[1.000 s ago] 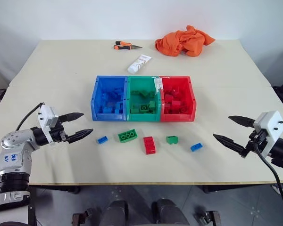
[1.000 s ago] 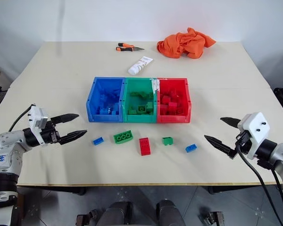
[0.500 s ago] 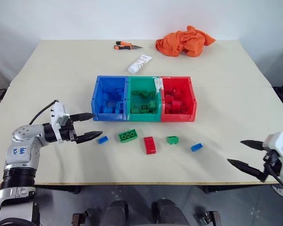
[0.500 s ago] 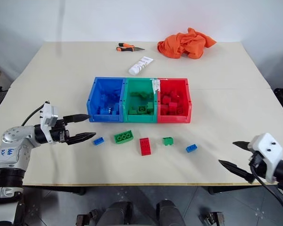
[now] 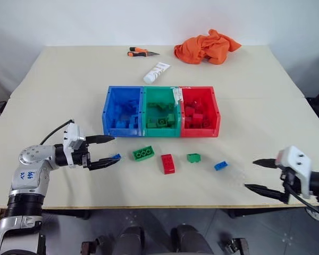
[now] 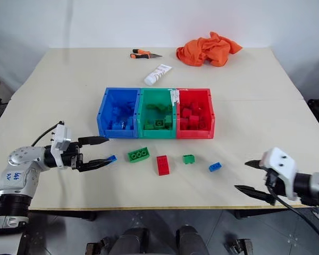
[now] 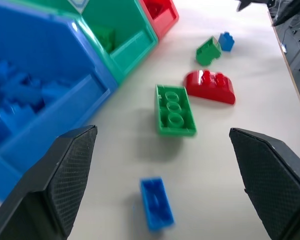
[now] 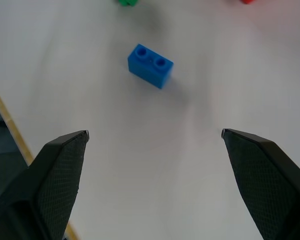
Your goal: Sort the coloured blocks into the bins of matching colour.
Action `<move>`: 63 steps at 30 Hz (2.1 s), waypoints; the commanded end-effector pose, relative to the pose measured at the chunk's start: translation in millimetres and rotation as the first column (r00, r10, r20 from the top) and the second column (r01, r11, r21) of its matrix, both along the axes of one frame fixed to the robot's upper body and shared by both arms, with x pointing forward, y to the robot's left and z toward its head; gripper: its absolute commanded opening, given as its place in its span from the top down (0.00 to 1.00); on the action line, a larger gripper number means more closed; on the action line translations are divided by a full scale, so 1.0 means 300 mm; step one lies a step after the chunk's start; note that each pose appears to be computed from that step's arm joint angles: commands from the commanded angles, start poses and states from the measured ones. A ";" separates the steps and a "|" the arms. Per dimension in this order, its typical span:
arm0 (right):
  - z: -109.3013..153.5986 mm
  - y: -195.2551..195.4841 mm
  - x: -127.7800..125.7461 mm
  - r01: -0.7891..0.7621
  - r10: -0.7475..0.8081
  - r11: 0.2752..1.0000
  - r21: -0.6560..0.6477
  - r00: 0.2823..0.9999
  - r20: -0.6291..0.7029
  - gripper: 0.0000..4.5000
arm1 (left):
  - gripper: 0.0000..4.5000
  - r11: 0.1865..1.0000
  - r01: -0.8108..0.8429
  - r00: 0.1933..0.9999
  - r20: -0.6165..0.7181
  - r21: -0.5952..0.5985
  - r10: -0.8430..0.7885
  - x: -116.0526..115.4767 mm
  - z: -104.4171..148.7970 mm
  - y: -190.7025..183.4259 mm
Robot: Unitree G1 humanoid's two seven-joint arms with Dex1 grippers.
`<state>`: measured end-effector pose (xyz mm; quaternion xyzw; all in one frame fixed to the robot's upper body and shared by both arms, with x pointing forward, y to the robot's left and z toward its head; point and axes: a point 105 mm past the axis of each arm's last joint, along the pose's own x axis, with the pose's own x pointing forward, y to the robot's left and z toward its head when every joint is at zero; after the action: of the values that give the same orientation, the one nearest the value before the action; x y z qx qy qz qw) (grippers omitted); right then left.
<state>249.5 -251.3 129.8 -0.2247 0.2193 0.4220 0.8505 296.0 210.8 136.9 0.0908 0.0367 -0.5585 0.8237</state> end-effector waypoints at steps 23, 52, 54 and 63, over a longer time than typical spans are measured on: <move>-0.074 0.152 0.176 -0.213 0.207 0.976 0.045 0.971 0.116 0.71 | 0.00 0.995 -0.093 0.994 0.050 -0.031 0.095 -0.062 0.031 0.007; 0.375 0.974 0.553 -0.271 0.101 0.904 0.330 0.886 0.453 0.89 | 0.00 0.992 -0.115 0.985 0.121 -0.058 0.122 -0.008 0.048 -0.002; 0.372 1.020 0.549 -0.287 0.111 0.896 0.339 0.883 0.457 0.89 | 0.00 0.991 -0.117 0.984 0.125 -0.061 0.124 -0.006 0.047 -0.005; 0.380 1.102 0.494 -0.404 0.209 0.844 0.352 0.853 0.479 0.23 | 0.00 0.990 -0.121 0.982 0.135 -0.072 0.130 0.006 0.050 -0.013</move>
<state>407.9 69.8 218.2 -0.1507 -0.0631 0.5155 0.8411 296.2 208.8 145.3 0.0911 -0.0174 -0.4976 0.8625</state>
